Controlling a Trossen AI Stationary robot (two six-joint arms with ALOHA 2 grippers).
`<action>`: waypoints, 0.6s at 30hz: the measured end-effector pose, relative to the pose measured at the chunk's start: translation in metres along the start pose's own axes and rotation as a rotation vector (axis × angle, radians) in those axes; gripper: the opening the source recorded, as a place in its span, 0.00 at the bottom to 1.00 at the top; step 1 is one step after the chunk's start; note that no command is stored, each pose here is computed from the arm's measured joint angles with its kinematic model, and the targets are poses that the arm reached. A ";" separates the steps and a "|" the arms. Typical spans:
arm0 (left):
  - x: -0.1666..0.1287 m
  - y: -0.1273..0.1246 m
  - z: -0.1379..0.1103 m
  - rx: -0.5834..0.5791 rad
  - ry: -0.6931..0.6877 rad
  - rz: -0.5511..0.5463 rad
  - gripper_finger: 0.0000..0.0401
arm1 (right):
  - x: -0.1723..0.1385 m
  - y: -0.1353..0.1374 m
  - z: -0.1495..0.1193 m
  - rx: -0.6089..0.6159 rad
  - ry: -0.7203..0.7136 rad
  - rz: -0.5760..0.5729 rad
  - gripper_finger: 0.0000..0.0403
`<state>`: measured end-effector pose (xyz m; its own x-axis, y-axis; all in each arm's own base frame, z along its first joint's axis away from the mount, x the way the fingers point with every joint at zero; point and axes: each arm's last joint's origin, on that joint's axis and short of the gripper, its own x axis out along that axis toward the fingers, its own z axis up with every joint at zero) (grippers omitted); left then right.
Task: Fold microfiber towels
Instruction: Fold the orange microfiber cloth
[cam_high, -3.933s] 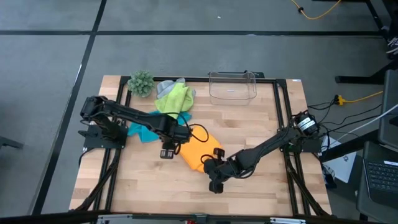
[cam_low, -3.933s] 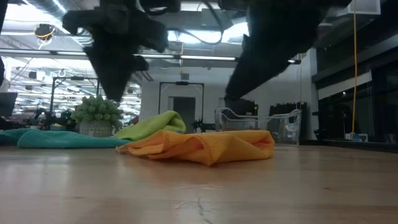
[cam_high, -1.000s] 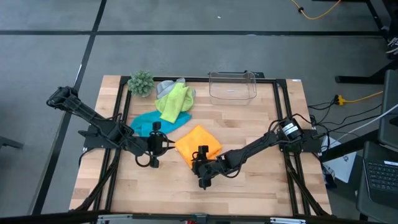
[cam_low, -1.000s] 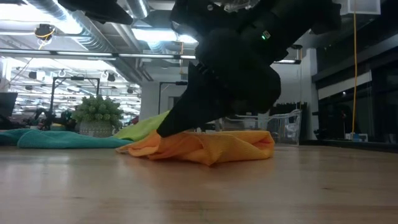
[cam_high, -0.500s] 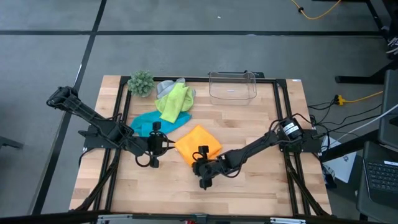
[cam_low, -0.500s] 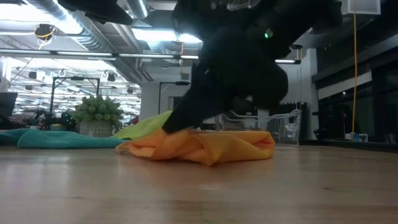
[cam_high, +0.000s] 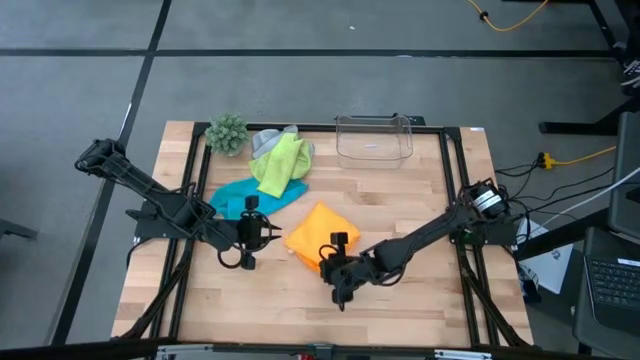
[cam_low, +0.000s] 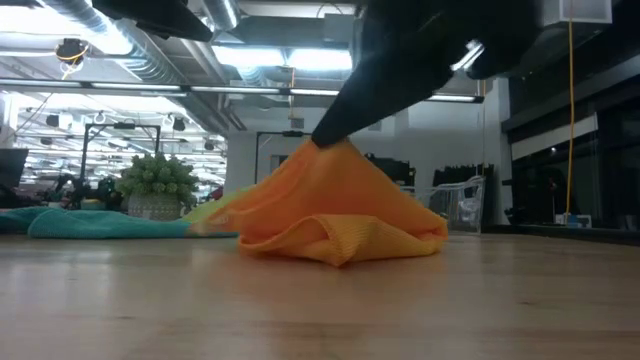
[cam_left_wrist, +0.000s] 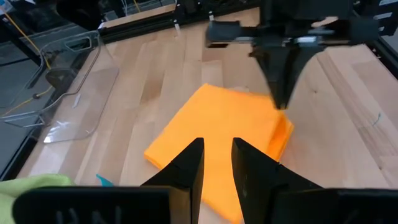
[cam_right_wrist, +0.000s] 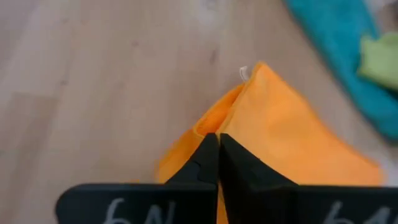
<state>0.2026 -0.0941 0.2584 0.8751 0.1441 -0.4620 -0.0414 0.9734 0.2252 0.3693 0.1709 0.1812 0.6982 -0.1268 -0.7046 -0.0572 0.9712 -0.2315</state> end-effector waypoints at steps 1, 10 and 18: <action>0.000 0.000 0.000 0.000 0.000 0.000 0.18 | 0.000 0.002 0.000 0.010 0.000 0.023 0.01; 0.000 0.000 0.000 -0.001 0.000 0.000 0.18 | 0.000 0.007 0.000 0.095 0.024 0.187 0.19; 0.000 0.000 0.000 -0.002 0.000 0.000 0.18 | -0.002 0.009 0.001 0.053 0.030 0.277 0.37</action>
<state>0.2026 -0.0941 0.2584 0.8752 0.1441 -0.4618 -0.0423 0.9737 0.2237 0.3678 0.1804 0.1807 0.6398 0.1401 -0.7557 -0.2049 0.9788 0.0079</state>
